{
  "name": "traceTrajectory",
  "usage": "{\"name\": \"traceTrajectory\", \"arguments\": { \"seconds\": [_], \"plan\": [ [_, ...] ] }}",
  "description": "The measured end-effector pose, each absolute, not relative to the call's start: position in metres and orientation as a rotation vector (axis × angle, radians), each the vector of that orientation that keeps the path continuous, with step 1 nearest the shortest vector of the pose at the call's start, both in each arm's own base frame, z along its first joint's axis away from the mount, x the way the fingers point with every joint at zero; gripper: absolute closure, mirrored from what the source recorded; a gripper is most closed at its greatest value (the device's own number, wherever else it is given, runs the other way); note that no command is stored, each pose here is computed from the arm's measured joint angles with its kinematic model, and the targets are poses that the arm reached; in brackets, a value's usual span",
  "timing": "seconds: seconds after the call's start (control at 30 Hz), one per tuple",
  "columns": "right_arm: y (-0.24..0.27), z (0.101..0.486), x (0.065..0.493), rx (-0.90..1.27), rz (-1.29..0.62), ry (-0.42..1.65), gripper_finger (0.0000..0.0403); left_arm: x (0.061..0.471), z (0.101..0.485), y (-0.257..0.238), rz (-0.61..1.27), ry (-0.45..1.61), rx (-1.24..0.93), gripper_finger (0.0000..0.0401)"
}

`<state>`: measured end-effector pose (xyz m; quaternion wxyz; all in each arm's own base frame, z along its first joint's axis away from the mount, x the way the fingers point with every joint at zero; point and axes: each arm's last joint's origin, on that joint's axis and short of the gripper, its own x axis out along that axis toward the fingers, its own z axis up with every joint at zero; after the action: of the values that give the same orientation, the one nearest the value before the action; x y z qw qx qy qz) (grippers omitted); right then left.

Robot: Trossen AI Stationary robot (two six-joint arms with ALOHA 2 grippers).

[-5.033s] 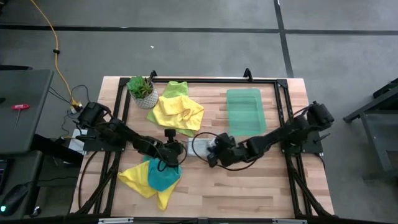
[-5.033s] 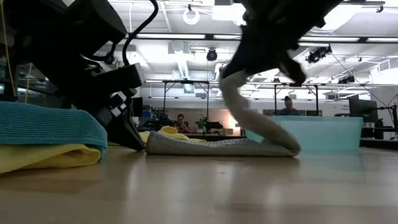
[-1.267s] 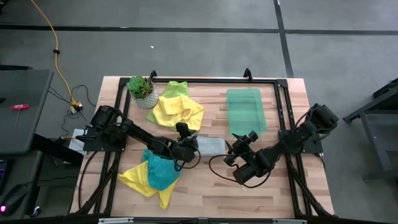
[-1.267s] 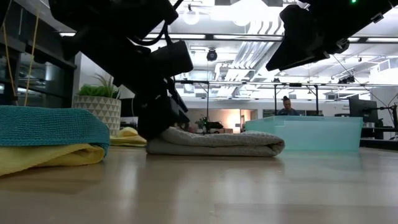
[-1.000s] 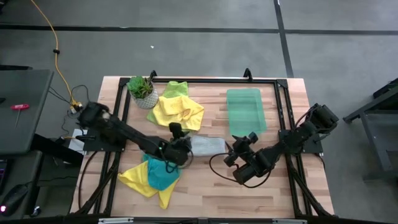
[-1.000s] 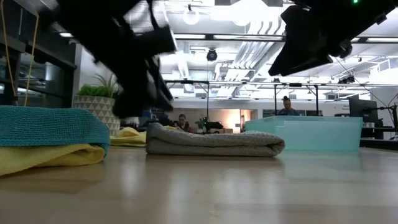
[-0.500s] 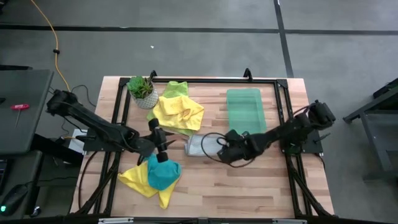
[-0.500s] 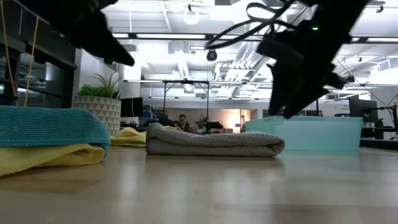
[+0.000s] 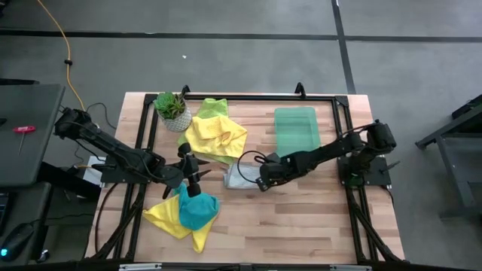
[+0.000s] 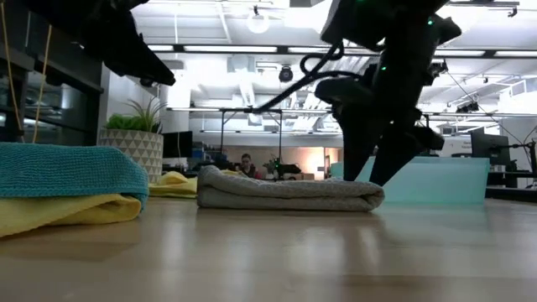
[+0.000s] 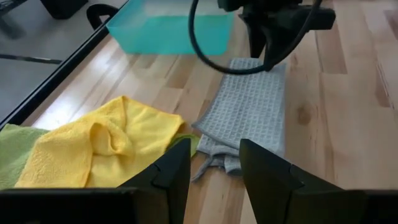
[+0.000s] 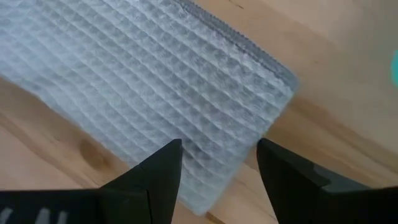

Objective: Fold microfiber towels
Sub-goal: Put the gray microfiber cloth into the blue bin

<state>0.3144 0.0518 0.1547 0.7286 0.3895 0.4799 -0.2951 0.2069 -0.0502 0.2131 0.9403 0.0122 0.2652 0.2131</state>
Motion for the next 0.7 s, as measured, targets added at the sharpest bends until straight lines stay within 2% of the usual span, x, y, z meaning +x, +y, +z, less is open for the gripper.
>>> {"name": "traceTrajectory", "arguments": {
  "seconds": [0.27, 0.5, 0.6, 0.7],
  "plan": [
    [0.054, 0.136, 0.332, 0.916, -0.602, 1.016, 0.0203, 0.207, 0.213, -0.05, 0.436, 0.544, 0.029, 0.0272],
    [0.053, 0.127, 0.332, 0.89, -0.638, 1.028, 0.0207, 0.207, 0.213, -0.05, 0.436, 0.546, 0.036, 0.0272],
    [0.053, 0.125, 0.33, 0.862, -0.663, 1.034, 0.0236, 0.207, 0.213, -0.05, 0.436, 0.545, 0.036, 0.0272],
    [0.054, 0.124, 0.327, 0.815, -0.677, 1.048, 0.0303, 0.207, 0.213, -0.05, 0.436, 0.545, 0.036, 0.0272]
  ]
}}
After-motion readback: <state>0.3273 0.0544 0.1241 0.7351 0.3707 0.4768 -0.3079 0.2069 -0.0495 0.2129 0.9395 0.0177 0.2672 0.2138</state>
